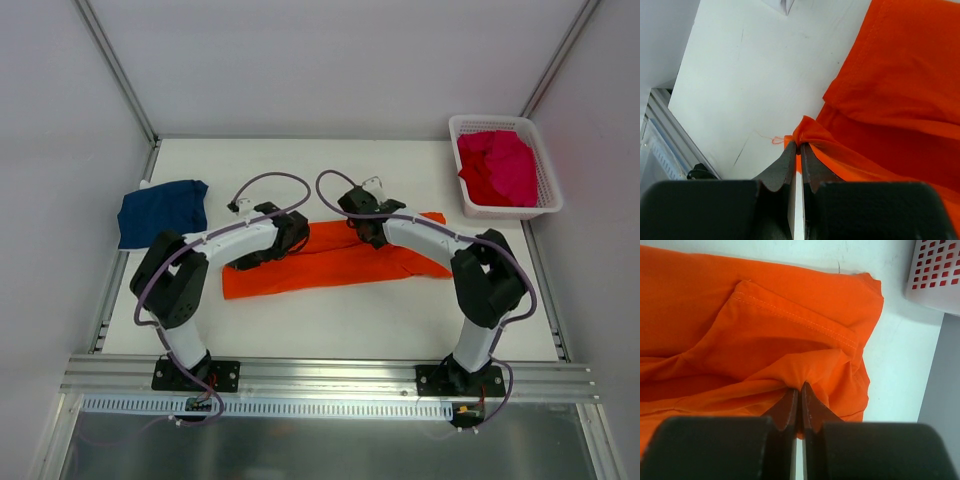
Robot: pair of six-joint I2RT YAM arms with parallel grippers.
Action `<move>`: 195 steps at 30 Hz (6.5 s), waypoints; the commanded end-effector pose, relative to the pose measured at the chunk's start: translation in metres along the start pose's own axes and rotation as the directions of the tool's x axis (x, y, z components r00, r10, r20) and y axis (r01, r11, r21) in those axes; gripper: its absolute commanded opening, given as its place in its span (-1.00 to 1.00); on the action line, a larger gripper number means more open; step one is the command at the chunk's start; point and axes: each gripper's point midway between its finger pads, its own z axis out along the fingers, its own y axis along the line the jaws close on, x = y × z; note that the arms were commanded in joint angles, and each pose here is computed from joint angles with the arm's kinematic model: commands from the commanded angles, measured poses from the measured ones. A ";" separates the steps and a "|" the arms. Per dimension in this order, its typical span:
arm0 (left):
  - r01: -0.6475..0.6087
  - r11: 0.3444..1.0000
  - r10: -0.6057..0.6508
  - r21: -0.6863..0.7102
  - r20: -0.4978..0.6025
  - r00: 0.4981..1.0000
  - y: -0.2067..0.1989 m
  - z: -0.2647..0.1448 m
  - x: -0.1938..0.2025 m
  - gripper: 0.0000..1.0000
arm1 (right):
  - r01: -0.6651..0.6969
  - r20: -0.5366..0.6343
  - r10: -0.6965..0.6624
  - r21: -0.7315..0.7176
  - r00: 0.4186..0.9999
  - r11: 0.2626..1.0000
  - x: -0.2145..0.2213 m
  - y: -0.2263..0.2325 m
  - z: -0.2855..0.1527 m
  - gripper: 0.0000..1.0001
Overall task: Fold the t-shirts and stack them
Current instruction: Fold the tshirt
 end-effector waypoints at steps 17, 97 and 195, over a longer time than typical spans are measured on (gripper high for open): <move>-0.057 0.996 0.058 -0.071 0.009 0.998 -0.021 0.020 -0.035 -0.99 | -0.030 0.012 0.030 0.054 0.999 0.998 -0.031 -0.020 0.017 -1.00; -0.276 0.954 0.289 0.114 -0.110 0.951 -0.065 0.017 0.081 -1.00 | -0.225 -0.414 0.195 -0.024 0.889 0.974 0.044 -0.037 0.070 -0.99; -0.117 0.707 0.081 0.698 0.085 0.993 -0.087 -0.082 0.129 -1.00 | -0.322 -0.207 0.253 -0.446 0.945 0.835 -0.080 0.002 0.087 -0.99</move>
